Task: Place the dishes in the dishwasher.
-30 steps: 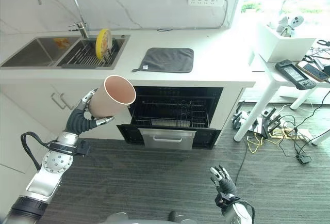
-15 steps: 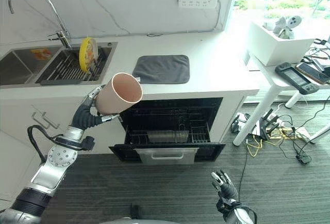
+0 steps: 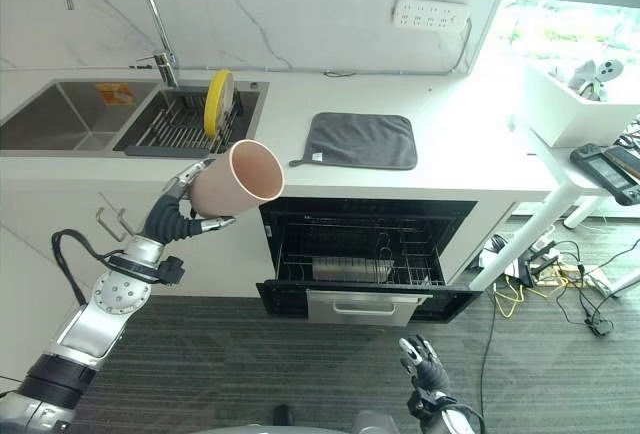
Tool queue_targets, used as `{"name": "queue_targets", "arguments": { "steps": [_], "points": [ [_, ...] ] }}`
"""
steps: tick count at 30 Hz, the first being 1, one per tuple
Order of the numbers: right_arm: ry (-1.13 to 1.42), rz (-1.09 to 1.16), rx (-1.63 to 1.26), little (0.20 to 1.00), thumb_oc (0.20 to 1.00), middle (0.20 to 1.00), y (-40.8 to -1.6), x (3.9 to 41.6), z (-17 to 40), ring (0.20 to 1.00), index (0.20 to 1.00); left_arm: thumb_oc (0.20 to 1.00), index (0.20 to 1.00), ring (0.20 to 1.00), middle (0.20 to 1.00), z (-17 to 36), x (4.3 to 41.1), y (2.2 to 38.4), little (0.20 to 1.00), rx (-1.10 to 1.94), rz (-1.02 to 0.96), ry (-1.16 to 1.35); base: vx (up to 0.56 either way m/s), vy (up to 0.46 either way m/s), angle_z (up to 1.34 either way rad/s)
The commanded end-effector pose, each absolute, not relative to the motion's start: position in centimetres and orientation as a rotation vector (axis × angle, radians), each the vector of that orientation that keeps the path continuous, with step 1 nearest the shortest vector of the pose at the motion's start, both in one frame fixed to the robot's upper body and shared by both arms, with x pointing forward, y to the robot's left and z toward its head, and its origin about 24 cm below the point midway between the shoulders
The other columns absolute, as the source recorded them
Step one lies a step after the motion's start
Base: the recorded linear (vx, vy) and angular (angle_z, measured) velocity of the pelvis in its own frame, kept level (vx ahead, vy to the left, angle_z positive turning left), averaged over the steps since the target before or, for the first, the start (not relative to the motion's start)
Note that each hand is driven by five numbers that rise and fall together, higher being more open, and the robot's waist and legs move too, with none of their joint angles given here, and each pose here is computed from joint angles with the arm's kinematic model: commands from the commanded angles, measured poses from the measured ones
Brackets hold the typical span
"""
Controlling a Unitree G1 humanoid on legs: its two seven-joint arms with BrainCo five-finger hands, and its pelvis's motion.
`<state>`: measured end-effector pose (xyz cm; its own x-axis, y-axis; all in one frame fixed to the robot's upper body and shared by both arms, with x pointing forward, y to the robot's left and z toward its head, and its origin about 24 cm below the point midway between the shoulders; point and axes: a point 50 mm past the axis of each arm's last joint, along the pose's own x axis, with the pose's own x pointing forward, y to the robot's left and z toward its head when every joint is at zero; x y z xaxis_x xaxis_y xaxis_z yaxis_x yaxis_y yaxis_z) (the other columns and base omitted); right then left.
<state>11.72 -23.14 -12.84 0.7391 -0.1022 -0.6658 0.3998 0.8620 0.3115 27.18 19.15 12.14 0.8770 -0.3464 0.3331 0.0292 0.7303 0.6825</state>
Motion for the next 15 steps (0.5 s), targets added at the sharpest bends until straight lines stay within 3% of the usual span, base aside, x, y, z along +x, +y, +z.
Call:
{"name": "queue_targets", "arguments": {
  "steps": [1, 4, 11, 15],
  "points": [
    [0.569, -0.237, 0.490, 1.000, 1.000, 1.000, -22.9, 14.4, -11.8, 1.000, 1.000, 0.200, 0.200, 0.200, 0.200, 16.7, 27.9, 19.1, 0.200, 0.700, -0.123, -0.627, 0.08, -0.455, 0.15],
    [0.592, -0.081, 0.490, 1.000, 1.000, 1.000, -20.8, 15.1, -11.5, 1.000, 1.000, 0.200, 0.200, 0.200, 0.200, 15.8, 27.0, 20.3, 0.200, 0.689, -0.042, -0.595, 0.07, -0.468, 0.05],
    [0.565, -0.067, 0.489, 1.000, 1.000, 1.000, -21.5, 14.9, -10.8, 1.000, 1.000, 0.200, 0.200, 0.200, 0.200, 15.1, 26.2, 20.5, 0.200, 0.665, -0.018, -0.596, 0.06, -0.270, 0.06],
    [0.530, -0.091, 0.452, 1.000, 1.000, 1.000, -22.5, 15.4, -10.2, 1.000, 1.000, 0.200, 0.200, 0.200, 0.200, 14.6, 26.0, 20.4, 0.200, 0.638, -0.013, -0.600, 0.06, -0.078, 0.02]
  ]
}}
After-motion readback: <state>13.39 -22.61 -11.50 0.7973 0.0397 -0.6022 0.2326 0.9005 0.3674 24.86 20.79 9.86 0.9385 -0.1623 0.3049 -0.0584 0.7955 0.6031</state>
